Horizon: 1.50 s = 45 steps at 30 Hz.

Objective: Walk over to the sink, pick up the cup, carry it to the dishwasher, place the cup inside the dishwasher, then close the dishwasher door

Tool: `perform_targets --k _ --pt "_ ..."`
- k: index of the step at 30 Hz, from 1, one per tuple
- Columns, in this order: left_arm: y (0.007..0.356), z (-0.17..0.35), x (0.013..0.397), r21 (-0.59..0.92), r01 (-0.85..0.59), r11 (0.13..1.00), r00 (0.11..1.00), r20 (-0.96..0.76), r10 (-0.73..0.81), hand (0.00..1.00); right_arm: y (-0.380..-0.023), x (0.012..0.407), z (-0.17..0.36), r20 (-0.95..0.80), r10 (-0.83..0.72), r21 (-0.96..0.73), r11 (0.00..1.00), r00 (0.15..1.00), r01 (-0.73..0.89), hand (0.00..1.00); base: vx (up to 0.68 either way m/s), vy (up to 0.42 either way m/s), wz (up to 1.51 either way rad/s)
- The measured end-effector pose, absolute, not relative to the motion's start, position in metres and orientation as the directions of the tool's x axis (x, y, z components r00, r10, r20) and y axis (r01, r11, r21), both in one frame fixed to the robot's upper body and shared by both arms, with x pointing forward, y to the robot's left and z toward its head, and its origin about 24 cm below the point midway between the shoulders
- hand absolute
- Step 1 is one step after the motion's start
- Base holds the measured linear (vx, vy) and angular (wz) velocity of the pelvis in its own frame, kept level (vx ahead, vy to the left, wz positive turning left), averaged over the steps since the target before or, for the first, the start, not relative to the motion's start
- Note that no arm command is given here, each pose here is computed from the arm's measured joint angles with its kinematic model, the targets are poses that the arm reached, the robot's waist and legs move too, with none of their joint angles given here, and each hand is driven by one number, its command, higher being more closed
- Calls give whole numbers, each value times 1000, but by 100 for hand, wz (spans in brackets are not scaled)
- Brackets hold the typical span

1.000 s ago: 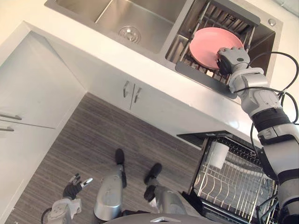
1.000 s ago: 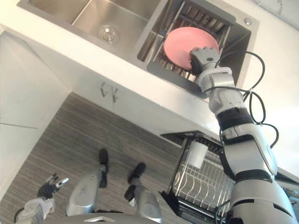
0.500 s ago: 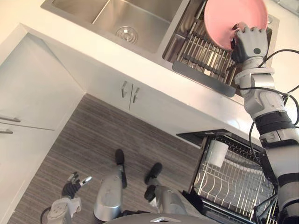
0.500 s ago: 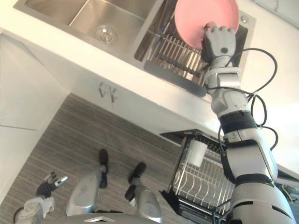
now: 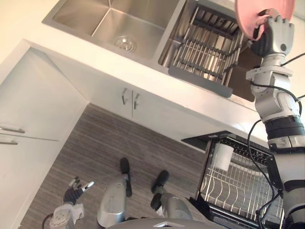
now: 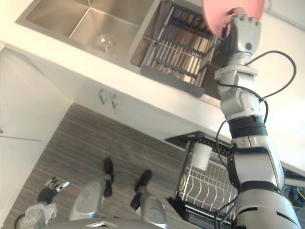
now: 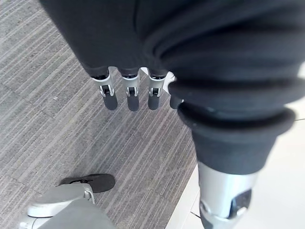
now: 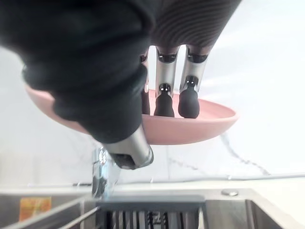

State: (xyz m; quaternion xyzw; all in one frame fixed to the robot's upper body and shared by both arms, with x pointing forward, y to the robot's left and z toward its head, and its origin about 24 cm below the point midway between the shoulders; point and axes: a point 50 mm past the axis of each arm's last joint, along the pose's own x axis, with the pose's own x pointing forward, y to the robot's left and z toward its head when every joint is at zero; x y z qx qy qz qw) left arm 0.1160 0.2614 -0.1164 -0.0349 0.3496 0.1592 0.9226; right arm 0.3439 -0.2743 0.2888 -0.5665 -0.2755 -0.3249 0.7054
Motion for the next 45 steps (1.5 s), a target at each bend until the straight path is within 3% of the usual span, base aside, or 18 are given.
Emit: perform_targets --k 8,18,28,33,37,45 --pt "249 -130 85 34 -335 942 644 -721 255 0 -296 310 265 707 -210 -636 228 675 737 100 16 20 -31" --pt "228 -144 65 67 -168 984 575 -804 152 0 -335 250 219 561 -353 -729 218 749 649 100 -8 35 -61" --pt "236 -148 55 84 -151 985 514 -844 151 0 -311 248 155 324 -373 -782 411 870 468 100 7 -32 -85" --pt "228 -149 71 56 -151 987 527 -840 128 0 -298 249 155 275 -305 -812 434 912 390 100 -14 -181 -46" --pt "218 -150 76 36 -152 988 542 -833 114 0 -304 236 131 148 -343 -842 449 928 300 100 -129 28 3" --pt "223 -145 84 94 -165 982 579 -796 173 0 -285 223 121 147 -338 -806 503 930 310 100 -84 56 -15"
